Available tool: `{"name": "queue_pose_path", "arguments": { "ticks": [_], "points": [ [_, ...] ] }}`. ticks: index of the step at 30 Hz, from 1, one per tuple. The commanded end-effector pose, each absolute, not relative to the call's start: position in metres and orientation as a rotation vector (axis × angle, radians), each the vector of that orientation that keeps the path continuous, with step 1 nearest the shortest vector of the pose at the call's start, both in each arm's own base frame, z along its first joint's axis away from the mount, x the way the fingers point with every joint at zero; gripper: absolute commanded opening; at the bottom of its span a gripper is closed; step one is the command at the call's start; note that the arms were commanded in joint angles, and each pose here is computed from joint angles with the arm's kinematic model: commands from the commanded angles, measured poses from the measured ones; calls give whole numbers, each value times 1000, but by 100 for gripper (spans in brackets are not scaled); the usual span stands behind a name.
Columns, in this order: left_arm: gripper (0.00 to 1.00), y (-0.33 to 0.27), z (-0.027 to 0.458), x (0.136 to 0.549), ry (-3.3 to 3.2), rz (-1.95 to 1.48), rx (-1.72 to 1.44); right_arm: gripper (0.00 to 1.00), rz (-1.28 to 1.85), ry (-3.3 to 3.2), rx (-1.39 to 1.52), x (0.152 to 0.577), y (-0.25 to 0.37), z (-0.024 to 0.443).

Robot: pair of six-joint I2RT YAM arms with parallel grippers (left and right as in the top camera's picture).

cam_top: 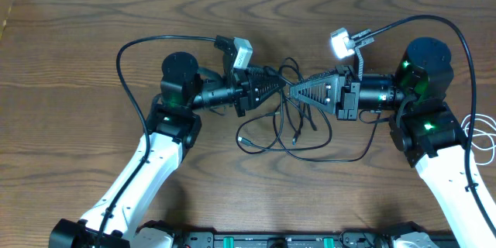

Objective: Untangle cables

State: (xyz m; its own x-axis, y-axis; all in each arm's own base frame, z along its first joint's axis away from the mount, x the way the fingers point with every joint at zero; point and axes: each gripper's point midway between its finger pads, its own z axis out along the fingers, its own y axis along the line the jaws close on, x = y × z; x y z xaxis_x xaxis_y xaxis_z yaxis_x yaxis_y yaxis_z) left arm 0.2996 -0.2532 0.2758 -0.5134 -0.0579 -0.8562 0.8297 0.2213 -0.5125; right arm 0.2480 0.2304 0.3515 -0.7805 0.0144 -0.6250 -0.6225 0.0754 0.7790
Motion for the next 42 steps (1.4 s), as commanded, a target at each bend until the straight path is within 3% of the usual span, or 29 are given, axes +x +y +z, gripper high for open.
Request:
{"name": "queue_pose_path", "arguments": {
  "ticks": [1, 7, 9, 12, 15, 19, 22, 27, 33, 37, 40, 42],
  "points": [
    [8, -256, 274, 298, 1690, -1395, 744, 1, 1754, 1861, -617, 243, 229, 360],
    [8, -248, 274, 305, 1698, -1380, 713, 2, 1640, 1834, -606, 256, 228, 356],
    [8, -242, 275, 310, 1710, -1379, 679, 6, 1577, 1835, -599, 262, 226, 350],
    [8, -229, 279, 317, 1731, -1387, 605, 29, 1435, 1871, -572, 276, 221, 332],
    [8, -214, 287, 322, 1737, -1395, 540, 70, 1188, 2024, -410, 302, 202, 295],
    [7, -200, 305, 317, 1702, -1395, 525, 97, 725, 2277, -41, 330, 143, 234],
    [8, -198, 319, 309, 1671, -1388, 535, 99, 570, 2366, 150, 330, 116, 211],
    [7, -196, 342, 295, 1634, -1423, 513, 99, 541, 2442, 123, 328, 120, 187],
    [8, -193, 370, 285, 1557, -1445, 500, 99, 395, 2563, 394, 335, 100, 141],
    [8, -193, 381, 280, 1506, -1432, 527, 99, 612, 2657, 243, 330, 135, 124],
    [7, -192, 382, 282, 1499, -1423, 520, 99, 973, 2618, -15, 323, 182, 138],
    [7, -190, 383, 285, 1501, -1421, 488, 99, 1107, 2625, -10, 316, 194, 142]
  ]
}}
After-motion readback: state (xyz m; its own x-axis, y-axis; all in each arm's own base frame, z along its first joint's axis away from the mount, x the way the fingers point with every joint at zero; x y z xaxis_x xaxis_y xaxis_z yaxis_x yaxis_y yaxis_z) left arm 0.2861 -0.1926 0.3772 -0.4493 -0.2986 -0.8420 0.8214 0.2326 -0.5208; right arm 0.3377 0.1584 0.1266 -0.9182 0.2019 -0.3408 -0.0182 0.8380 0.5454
